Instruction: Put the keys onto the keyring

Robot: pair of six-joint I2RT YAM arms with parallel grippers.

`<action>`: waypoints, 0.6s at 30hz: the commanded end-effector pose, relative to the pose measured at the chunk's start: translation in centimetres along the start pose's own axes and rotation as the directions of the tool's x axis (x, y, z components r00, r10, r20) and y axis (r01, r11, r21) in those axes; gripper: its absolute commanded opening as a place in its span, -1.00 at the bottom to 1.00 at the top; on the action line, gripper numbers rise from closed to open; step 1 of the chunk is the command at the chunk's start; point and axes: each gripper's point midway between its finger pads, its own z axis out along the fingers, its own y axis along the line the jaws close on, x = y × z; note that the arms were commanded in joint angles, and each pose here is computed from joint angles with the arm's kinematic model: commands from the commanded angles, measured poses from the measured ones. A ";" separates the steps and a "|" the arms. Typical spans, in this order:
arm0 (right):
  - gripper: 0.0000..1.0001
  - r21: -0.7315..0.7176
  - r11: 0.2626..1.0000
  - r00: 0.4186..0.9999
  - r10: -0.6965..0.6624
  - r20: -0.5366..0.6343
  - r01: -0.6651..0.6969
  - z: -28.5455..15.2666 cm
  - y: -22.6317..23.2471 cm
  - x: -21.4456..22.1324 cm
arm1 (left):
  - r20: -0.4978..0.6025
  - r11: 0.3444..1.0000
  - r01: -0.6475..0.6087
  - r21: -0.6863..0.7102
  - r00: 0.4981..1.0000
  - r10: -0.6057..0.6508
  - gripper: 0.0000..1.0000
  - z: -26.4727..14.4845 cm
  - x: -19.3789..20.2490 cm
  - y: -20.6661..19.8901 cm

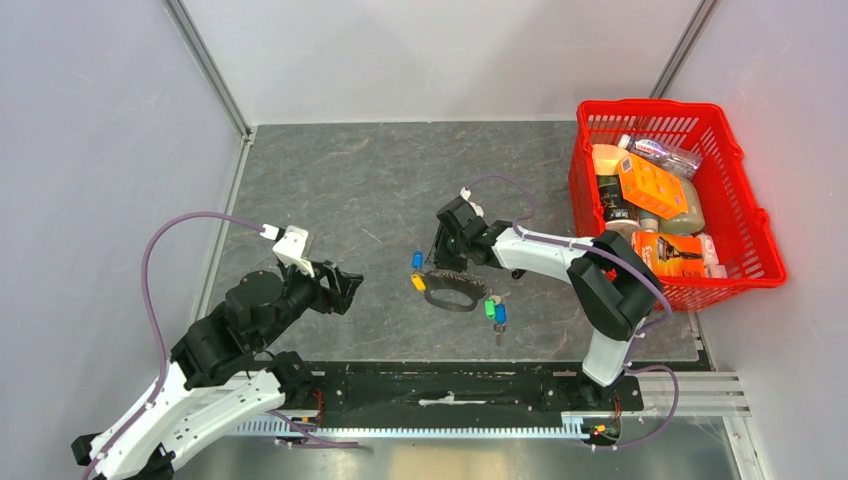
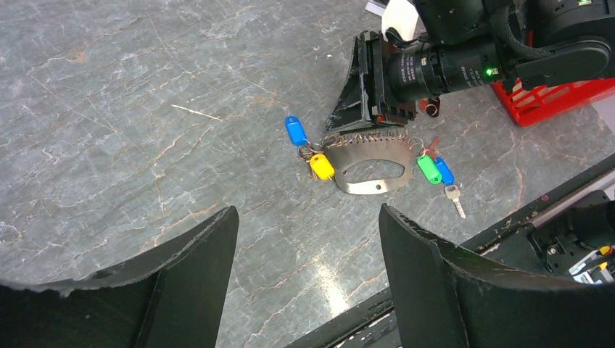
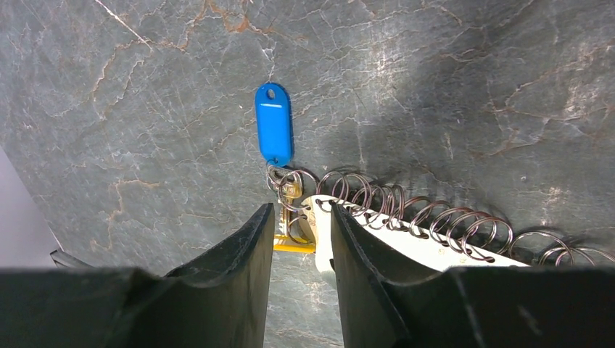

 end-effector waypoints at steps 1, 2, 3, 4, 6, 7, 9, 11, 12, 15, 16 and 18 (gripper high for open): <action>-0.17 0.002 1.000 1.000 0.021 0.020 -0.021 0.2 -0.1 -0.4 | 0.009 1.000 -0.027 0.003 1.000 0.027 0.57 -0.1 -0.2 0.1; -0.17 0.005 1.000 1.000 0.019 0.019 -0.019 0.2 -0.2 -0.4 | 0.010 1.000 -0.027 0.002 1.000 0.027 0.57 -0.1 -0.2 0.1; -0.17 0.009 1.000 1.000 0.018 0.018 -0.019 0.2 -0.3 -0.3 | 0.009 1.000 -0.028 0.002 1.000 0.028 0.57 -0.1 -0.2 0.1; -0.18 0.016 1.000 1.000 0.019 0.020 -0.019 0.2 -0.5 -0.3 | 0.009 1.000 -0.028 0.001 1.000 0.028 0.57 -0.1 -0.2 0.1; -0.18 0.025 1.000 1.000 0.018 0.020 -0.018 0.3 -0.8 -0.2 | 0.009 1.000 -0.027 0.002 1.000 0.027 0.57 -0.1 -0.2 0.1; -0.18 0.026 0.999 1.000 0.019 0.021 -0.020 0.3 -0.9 -0.2 | 0.009 1.000 -0.027 0.001 1.000 0.027 0.57 -0.1 -0.2 0.1; -0.18 0.030 0.999 1.000 0.020 0.020 -0.020 0.3 -1.0 -0.2 | 0.007 1.000 -0.028 0.001 1.000 0.028 0.57 0.0 -0.2 0.1; -0.18 0.030 0.999 1.000 0.020 0.019 -0.020 0.3 -1.0 -0.2 | 0.006 1.000 -0.028 0.000 1.000 0.028 0.57 0.0 -0.2 0.1; -0.18 0.032 0.999 1.000 0.020 0.019 -0.021 0.3 -1.1 -0.1 | 0.007 1.000 -0.028 0.000 1.000 0.028 0.57 0.0 -0.2 0.2; -0.18 0.039 0.999 1.000 0.020 0.016 -0.021 0.4 -1.3 0.0 | 0.008 1.000 -0.028 -0.001 1.000 0.028 0.57 0.0 -0.2 0.2; -0.18 0.042 0.999 1.000 0.019 0.013 -0.019 0.5 -1.4 0.1 | 0.007 1.000 -0.028 -0.001 1.000 0.028 0.57 0.0 -0.2 0.2; -0.18 0.043 0.999 1.000 0.019 0.009 -0.019 0.6 -1.4 0.2 | 0.007 1.000 -0.028 -0.002 1.000 0.028 0.57 0.0 -0.2 0.2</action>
